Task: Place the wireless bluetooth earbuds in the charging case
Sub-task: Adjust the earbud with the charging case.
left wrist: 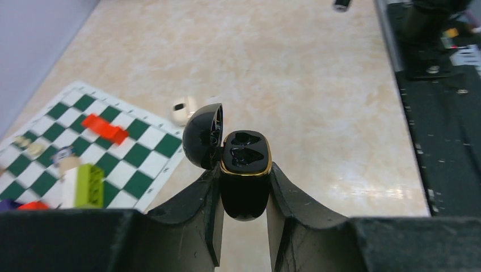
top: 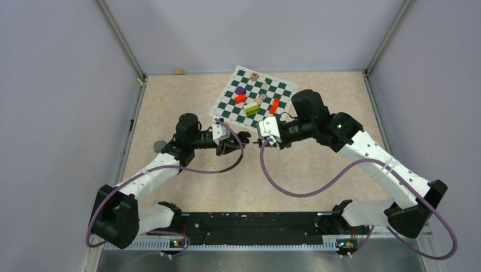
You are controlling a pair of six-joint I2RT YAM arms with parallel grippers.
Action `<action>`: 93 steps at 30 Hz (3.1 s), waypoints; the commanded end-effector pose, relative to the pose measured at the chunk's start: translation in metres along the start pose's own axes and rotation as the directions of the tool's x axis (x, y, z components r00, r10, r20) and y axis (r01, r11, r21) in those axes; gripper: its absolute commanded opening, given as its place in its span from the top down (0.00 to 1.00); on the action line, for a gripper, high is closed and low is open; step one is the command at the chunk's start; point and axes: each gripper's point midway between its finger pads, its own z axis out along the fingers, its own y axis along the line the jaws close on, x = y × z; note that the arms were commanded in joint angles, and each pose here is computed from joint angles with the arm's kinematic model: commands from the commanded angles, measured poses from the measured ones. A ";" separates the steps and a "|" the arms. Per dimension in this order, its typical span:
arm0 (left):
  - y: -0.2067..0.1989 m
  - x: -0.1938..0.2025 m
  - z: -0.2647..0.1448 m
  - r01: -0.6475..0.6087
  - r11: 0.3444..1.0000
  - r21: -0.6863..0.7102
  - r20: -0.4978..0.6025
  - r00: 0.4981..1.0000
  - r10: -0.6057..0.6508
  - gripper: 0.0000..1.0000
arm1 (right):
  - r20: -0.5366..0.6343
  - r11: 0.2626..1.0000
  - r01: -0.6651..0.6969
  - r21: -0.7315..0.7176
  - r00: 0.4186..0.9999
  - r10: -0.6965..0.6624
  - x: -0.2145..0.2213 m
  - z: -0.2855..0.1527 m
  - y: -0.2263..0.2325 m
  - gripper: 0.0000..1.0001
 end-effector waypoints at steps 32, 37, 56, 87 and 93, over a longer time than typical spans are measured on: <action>0.052 -0.020 -0.031 -0.138 0.856 -0.498 0.203 0.941 0.270 1.00 | 0.300 0.588 -0.807 0.056 0.575 0.761 0.001 0.027 -0.064 0.95; 0.047 -0.019 -0.027 -0.143 0.868 -0.476 0.204 0.942 0.267 1.00 | 0.298 0.576 -0.813 0.085 0.573 0.764 0.001 0.034 -0.077 0.94; 0.042 -0.022 -0.025 -0.135 0.882 -0.452 0.224 0.940 0.259 1.00 | 0.242 0.594 -0.784 0.182 0.621 0.745 0.024 0.056 -0.076 0.93; 0.039 -0.019 -0.023 -0.148 0.888 -0.435 0.216 0.941 0.262 1.00 | 0.173 0.646 -0.717 0.261 0.693 0.699 0.024 0.073 -0.078 0.93; 0.039 -0.020 -0.023 -0.147 0.889 -0.435 0.219 0.940 0.263 1.00 | 0.164 0.649 -0.718 0.252 0.692 0.703 0.025 0.077 -0.074 0.90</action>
